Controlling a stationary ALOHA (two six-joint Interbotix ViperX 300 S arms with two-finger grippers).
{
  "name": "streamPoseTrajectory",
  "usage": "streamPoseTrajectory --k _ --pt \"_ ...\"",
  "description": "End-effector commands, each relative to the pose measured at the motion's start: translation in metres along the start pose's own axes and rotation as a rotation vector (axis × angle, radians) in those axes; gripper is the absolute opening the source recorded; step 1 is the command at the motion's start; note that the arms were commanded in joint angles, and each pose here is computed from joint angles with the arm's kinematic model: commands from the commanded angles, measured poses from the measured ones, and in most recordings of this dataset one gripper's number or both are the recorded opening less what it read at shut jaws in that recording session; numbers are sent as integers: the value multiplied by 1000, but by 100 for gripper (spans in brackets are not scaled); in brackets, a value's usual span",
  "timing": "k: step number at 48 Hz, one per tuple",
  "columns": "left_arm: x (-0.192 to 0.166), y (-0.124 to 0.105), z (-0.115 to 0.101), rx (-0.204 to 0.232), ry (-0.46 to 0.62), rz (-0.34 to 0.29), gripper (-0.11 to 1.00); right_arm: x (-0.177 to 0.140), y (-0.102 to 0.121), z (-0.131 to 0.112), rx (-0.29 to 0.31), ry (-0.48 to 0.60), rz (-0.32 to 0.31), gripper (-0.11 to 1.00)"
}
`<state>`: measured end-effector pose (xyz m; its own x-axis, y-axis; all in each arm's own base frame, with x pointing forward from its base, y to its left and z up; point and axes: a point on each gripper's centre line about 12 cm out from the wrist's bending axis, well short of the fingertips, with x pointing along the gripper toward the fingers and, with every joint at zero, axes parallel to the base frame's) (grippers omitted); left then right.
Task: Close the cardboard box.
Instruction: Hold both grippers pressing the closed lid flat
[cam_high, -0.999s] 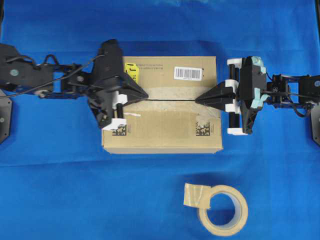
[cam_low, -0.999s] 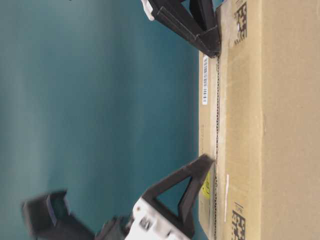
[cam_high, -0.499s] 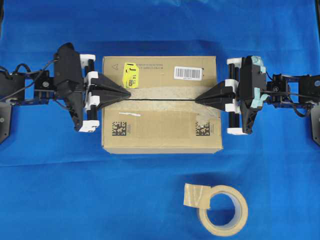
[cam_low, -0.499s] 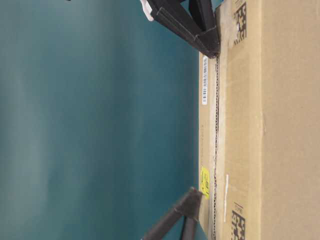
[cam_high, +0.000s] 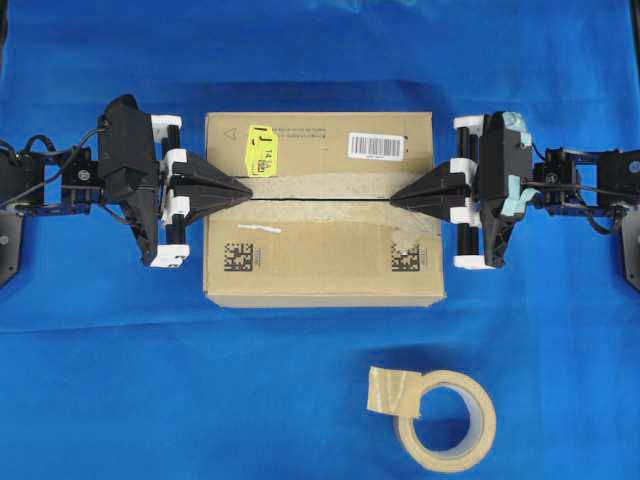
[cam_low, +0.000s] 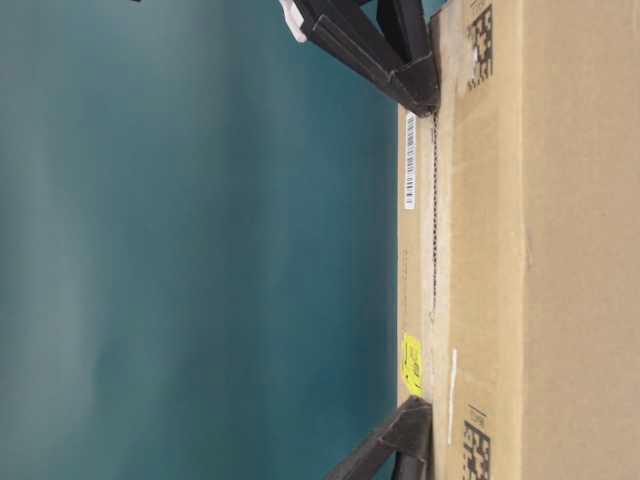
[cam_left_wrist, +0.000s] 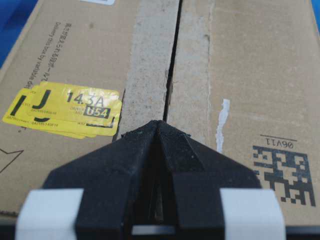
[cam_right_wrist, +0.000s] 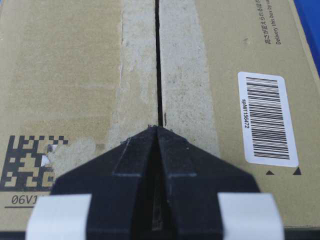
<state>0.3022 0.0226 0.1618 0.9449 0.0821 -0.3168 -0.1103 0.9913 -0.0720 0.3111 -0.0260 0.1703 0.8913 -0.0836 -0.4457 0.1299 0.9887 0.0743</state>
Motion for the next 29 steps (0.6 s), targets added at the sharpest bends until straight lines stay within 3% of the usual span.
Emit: streamPoseTrajectory --k 1,29 --pt "2 -1 2 -1 -11 -1 0 0 -1 5 4 -20 -2 0" --pt "0 0 -4 -1 -14 -2 0 -1 -1 4 4 -17 -2 0"
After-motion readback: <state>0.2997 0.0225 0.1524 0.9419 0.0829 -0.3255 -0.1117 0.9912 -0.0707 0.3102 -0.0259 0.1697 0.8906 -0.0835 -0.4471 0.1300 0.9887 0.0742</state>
